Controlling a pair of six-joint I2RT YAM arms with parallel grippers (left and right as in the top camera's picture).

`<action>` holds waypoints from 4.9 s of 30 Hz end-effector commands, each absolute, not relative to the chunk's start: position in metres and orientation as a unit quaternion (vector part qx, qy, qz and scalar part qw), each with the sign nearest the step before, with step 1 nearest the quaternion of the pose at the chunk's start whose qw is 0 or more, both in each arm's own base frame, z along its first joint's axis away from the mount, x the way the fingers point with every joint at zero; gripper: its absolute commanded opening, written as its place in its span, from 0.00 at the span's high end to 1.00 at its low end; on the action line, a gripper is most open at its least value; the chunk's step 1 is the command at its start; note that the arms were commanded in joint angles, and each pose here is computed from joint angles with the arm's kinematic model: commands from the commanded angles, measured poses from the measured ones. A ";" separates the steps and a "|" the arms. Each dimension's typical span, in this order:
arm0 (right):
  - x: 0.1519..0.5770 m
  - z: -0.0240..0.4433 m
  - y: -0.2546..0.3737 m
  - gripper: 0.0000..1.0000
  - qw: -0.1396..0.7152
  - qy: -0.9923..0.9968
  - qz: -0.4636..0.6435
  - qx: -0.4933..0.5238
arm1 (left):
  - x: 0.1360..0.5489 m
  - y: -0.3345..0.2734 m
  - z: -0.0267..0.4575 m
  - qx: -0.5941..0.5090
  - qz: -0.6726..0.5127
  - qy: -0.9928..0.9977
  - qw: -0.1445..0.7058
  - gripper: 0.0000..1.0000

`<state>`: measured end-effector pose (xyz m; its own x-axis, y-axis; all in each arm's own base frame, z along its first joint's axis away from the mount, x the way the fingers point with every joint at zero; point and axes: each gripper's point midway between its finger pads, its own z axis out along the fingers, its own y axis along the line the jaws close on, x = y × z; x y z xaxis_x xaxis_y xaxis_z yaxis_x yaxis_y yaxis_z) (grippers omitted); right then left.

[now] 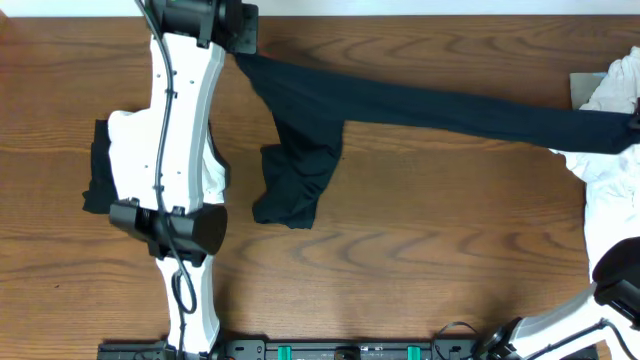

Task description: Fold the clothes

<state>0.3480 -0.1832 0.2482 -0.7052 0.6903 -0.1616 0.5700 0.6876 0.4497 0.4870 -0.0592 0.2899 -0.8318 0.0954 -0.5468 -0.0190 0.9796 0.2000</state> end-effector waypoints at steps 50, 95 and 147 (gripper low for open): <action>0.459 0.107 0.024 0.57 0.043 0.984 0.170 -0.008 | 0.494 0.014 0.293 -0.052 0.056 0.954 0.291 0.94; 0.416 0.084 0.074 0.43 0.014 0.980 0.006 -0.201 | 0.483 0.015 0.296 -0.050 0.058 0.957 0.281 0.94; 0.358 0.283 -0.054 0.99 0.328 0.935 0.012 0.133 | 0.348 -0.032 0.434 0.009 0.020 0.917 0.399 0.94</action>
<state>0.3704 -0.0426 0.2588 -0.8047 0.1702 -0.5687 0.1515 0.9852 0.0806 0.3762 -0.0259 0.4072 -0.7309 0.0082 -0.6825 -0.0322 0.9984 0.0465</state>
